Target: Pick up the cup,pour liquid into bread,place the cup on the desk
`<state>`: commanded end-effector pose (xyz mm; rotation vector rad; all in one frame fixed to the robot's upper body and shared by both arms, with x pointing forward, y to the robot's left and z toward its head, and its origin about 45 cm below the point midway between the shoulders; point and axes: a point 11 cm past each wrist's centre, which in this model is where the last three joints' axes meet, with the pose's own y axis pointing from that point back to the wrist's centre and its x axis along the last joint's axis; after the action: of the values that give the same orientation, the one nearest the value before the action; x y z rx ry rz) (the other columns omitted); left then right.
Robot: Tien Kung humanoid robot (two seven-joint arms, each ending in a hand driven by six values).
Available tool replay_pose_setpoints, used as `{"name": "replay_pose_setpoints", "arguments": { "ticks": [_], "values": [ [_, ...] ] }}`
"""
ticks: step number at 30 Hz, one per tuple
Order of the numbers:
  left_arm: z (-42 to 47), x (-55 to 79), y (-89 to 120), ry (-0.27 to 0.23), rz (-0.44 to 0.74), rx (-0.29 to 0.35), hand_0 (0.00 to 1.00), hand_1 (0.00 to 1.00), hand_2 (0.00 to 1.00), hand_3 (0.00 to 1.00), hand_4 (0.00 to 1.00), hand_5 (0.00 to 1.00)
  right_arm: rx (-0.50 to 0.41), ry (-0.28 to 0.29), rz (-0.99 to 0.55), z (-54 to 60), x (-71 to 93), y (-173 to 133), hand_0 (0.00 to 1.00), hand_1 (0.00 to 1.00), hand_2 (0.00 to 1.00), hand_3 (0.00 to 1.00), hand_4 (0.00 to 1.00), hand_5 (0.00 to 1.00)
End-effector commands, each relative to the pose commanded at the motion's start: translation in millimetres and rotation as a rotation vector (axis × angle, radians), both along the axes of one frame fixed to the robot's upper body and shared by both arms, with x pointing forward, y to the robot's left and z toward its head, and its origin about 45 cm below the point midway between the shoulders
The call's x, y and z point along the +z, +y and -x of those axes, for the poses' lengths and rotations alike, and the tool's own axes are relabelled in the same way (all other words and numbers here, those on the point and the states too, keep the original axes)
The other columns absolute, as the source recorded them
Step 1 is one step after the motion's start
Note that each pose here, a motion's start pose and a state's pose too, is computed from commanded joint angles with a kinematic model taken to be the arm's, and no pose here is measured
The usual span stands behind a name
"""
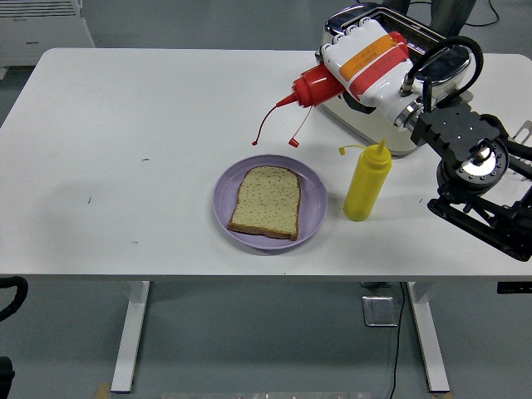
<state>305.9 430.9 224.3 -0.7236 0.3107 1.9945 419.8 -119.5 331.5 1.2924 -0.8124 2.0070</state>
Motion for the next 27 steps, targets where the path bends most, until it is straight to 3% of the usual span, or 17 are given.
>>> {"name": "replay_pose_setpoints", "arguments": {
  "ticks": [4,9,13,20,22,27],
  "values": [
    [-1.3,-0.3,-2,0.000,0.001,-0.007,0.721,0.735,0.728,0.665,0.642,0.998,0.032,0.040,0.051,6.4,-20.8,14,0.088,0.151,0.281,0.368,0.479,0.041],
    [-1.1,0.6,-1,-0.002,0.000,-0.004,0.721,0.735,0.729,0.665,0.640,0.998,0.016,0.012,0.003,3.4,-6.2,11,0.090,0.150,0.281,0.368,0.478,0.042],
    [-0.1,0.6,0,-0.001,0.000,0.002,0.721,0.735,0.729,0.665,0.640,0.998,-0.010,-0.036,-0.104,1.4,17.0,-1,0.090,0.150,0.281,0.368,0.478,0.042],
    [-0.8,1.2,0,-0.004,-0.001,0.001,0.721,0.735,0.729,0.664,0.640,0.998,0.003,-0.123,-0.360,15.4,42.5,-17,0.086,0.158,0.288,0.367,0.469,0.042],
    [-1.0,1.2,0,-0.004,-0.001,0.000,0.721,0.735,0.729,0.664,0.640,0.998,0.002,-0.106,-0.451,19.1,47.4,-22,0.086,0.158,0.288,0.367,0.469,0.042],
    [-1.5,1.3,-1,-0.004,0.000,-0.002,0.721,0.735,0.729,0.665,0.641,0.998,-0.004,0.001,-0.699,21.7,59.4,-41,0.088,0.163,0.289,0.367,0.467,0.048]
  ]
}}
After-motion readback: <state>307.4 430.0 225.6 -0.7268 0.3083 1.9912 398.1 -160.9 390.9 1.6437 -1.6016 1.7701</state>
